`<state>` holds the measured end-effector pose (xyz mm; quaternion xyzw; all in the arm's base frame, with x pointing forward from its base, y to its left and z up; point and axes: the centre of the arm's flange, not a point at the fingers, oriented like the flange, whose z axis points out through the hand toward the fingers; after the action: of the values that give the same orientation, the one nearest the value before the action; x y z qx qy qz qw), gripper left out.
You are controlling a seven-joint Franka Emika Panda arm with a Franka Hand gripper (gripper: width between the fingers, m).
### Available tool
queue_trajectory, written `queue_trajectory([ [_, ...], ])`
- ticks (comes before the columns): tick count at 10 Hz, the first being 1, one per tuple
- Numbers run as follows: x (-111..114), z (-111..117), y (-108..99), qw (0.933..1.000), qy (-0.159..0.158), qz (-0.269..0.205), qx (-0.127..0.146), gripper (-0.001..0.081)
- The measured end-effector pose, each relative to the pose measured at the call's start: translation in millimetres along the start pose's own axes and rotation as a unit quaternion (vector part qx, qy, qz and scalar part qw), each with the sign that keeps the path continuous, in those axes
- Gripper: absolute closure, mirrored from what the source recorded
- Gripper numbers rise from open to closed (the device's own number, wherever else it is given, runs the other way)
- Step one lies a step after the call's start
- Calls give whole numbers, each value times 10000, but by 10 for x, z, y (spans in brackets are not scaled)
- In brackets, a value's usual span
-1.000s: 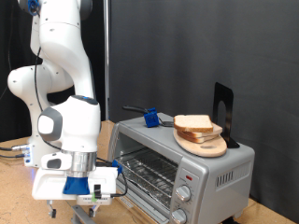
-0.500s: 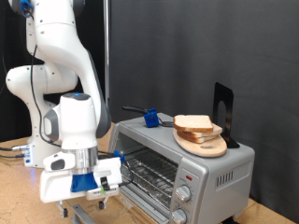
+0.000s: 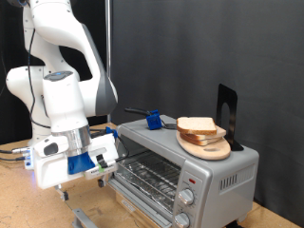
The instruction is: Make a piece of toast with the oven
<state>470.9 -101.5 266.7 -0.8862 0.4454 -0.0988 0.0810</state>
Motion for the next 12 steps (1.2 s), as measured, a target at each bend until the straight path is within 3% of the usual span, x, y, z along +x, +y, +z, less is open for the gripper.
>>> queue_trajectory([
  [2,52,9,106,9998,-127,-89,-88,118],
  [4,237,-114,320,9985,-484,-208,-114,118],
  [8,586,-676,469,9932,-1152,-180,47,118],
  [10,710,-966,512,9912,-1286,-266,140,118],
  [12,756,-1103,542,9912,-1279,-277,187,118],
])
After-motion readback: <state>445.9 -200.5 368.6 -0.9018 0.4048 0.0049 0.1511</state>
